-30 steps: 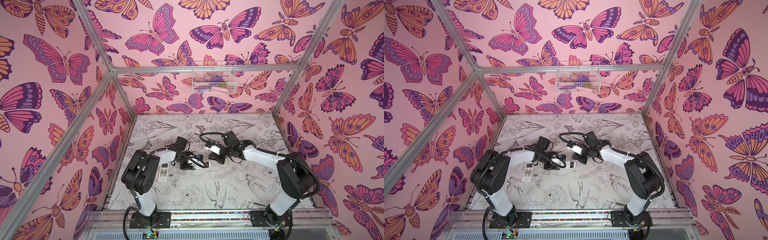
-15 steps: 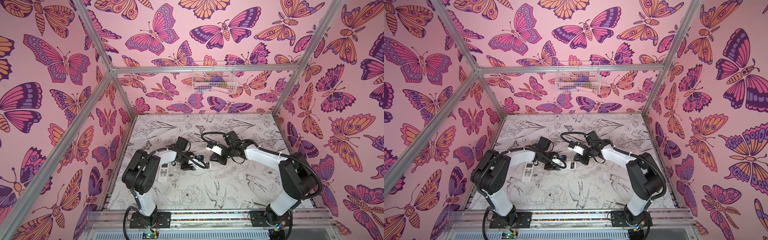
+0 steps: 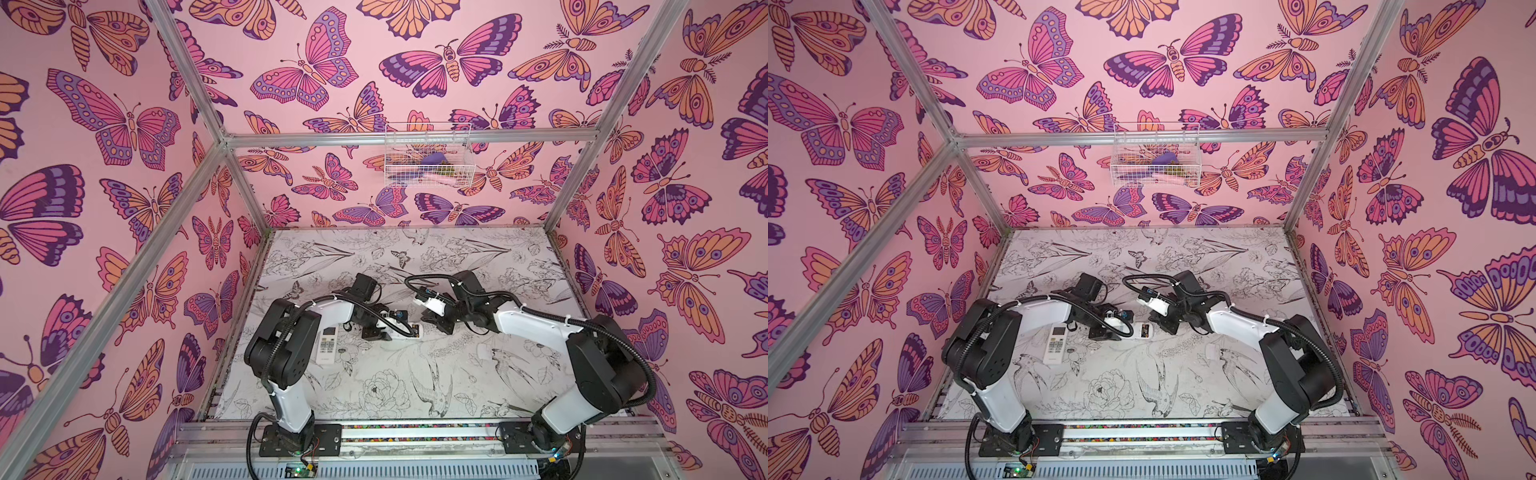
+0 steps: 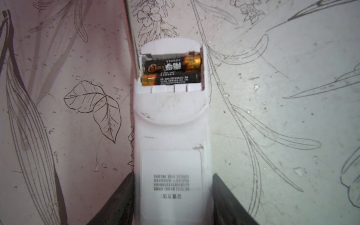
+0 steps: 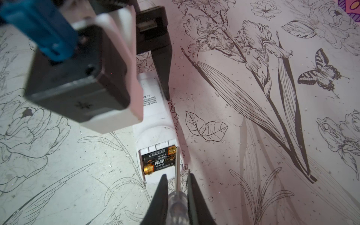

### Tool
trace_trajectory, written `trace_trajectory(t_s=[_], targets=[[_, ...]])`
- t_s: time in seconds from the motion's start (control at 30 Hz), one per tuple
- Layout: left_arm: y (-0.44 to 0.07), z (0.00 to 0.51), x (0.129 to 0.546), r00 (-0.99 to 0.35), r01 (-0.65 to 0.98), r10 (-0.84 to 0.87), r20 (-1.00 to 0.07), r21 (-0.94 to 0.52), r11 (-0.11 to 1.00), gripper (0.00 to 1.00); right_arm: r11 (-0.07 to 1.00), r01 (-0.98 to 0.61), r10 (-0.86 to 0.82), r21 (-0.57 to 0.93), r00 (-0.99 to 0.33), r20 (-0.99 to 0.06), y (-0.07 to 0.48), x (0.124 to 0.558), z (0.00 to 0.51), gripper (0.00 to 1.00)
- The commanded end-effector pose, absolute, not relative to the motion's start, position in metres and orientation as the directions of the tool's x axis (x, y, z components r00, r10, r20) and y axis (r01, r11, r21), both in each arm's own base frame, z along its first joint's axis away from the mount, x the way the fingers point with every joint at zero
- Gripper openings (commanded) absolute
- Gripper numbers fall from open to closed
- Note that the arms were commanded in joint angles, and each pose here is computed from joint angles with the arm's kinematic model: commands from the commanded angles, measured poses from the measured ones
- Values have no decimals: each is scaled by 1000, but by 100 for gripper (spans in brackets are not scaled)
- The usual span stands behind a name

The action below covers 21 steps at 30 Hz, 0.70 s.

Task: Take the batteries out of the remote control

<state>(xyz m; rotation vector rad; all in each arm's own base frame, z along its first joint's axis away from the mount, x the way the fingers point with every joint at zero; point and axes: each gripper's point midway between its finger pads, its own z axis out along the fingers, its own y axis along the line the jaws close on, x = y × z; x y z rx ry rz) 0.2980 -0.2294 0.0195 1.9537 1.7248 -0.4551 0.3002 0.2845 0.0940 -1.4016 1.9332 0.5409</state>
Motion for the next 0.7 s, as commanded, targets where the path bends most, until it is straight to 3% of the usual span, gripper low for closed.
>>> trace_trajectory(t_s=[0.0,0.4,0.67], targets=[[-210,-18,280,116,993,890,-440,61,-99,41,329,-938,-656,-111,-143,-741,288,306,104,0],[-211,-19,279,124,992,891,-437,65,-106,41,263,-963,-712,-64,-150,-686,286,289,90,0],[-210,-20,280,120,993,893,-434,63,-103,41,287,-955,-737,-82,-165,-655,283,294,81,0]])
